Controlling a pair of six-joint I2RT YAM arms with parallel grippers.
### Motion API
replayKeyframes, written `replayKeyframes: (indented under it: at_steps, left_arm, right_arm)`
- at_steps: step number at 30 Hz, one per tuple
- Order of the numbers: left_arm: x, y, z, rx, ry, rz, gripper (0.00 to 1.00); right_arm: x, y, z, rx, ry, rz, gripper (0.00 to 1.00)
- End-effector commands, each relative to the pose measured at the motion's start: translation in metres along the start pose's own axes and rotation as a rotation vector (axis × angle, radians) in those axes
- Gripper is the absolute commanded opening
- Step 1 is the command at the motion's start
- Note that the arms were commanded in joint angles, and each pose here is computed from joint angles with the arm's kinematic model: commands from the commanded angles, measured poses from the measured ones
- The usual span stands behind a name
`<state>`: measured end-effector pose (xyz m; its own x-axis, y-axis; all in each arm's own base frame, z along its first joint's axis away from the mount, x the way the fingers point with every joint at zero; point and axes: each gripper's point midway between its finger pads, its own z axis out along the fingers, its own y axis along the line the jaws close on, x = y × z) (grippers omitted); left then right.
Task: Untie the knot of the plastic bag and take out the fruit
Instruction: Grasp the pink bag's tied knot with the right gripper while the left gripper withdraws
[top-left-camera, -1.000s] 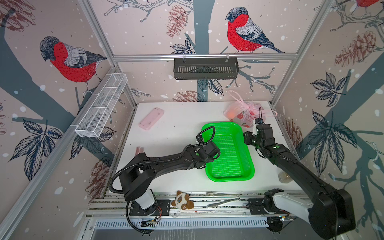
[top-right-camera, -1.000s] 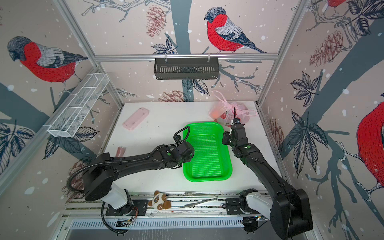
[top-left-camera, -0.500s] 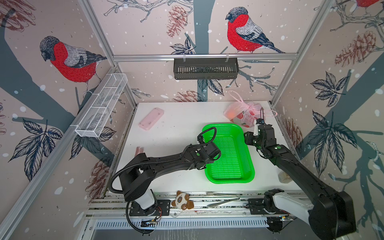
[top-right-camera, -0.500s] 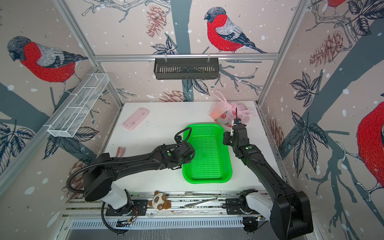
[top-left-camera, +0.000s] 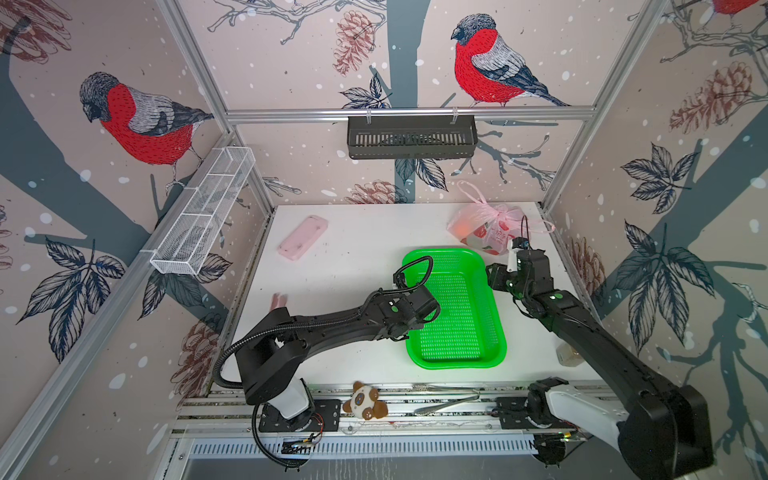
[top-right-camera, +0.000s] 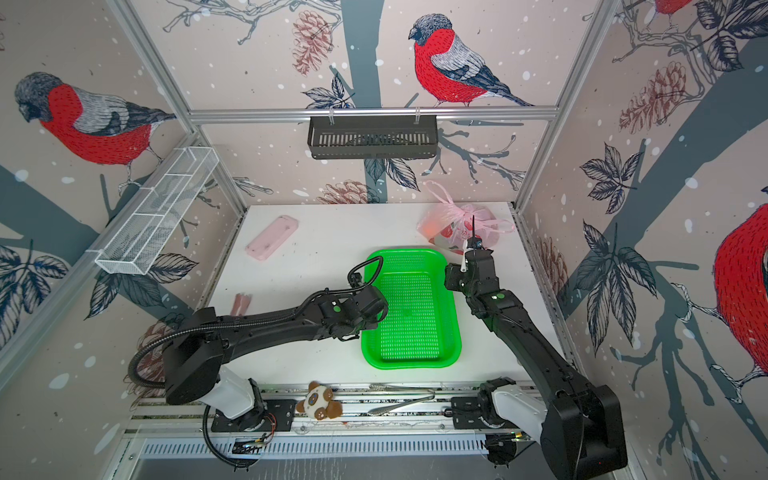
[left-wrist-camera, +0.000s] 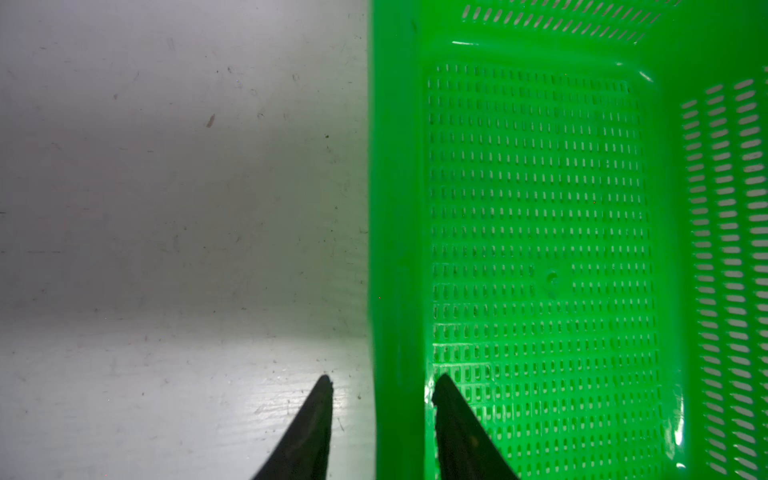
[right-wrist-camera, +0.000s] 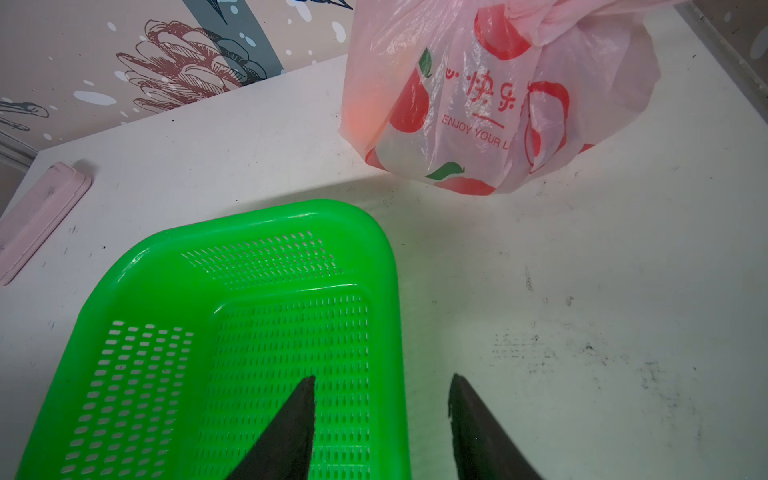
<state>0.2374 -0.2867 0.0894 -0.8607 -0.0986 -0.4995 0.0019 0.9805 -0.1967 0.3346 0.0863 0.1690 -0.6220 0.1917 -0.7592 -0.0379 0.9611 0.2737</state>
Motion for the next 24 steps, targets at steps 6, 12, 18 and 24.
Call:
replayKeyframes:
  at_steps: [6, 12, 18, 24]
  left_arm:
    - [-0.019, 0.007, -0.016, -0.055, -0.061, 0.011, 0.55]
    - [-0.054, 0.011, -0.048, -0.116, -0.167, 0.054, 0.61]
    - [-0.087, 0.024, -0.07, -0.087, -0.231, 0.11, 0.63]
    - [-0.123, 0.034, -0.089, 0.025, -0.329, 0.21, 0.67]
  right_arm:
    - [-0.017, -0.002, 0.001, 0.024, -0.056, 0.027, 0.63]
    - [-0.047, -0.011, 0.007, 0.073, -0.116, 0.056, 0.72]
    - [-0.083, -0.023, 0.023, 0.116, -0.14, 0.086, 0.74]
    - [-0.113, -0.036, 0.048, 0.191, -0.148, 0.101, 0.79]
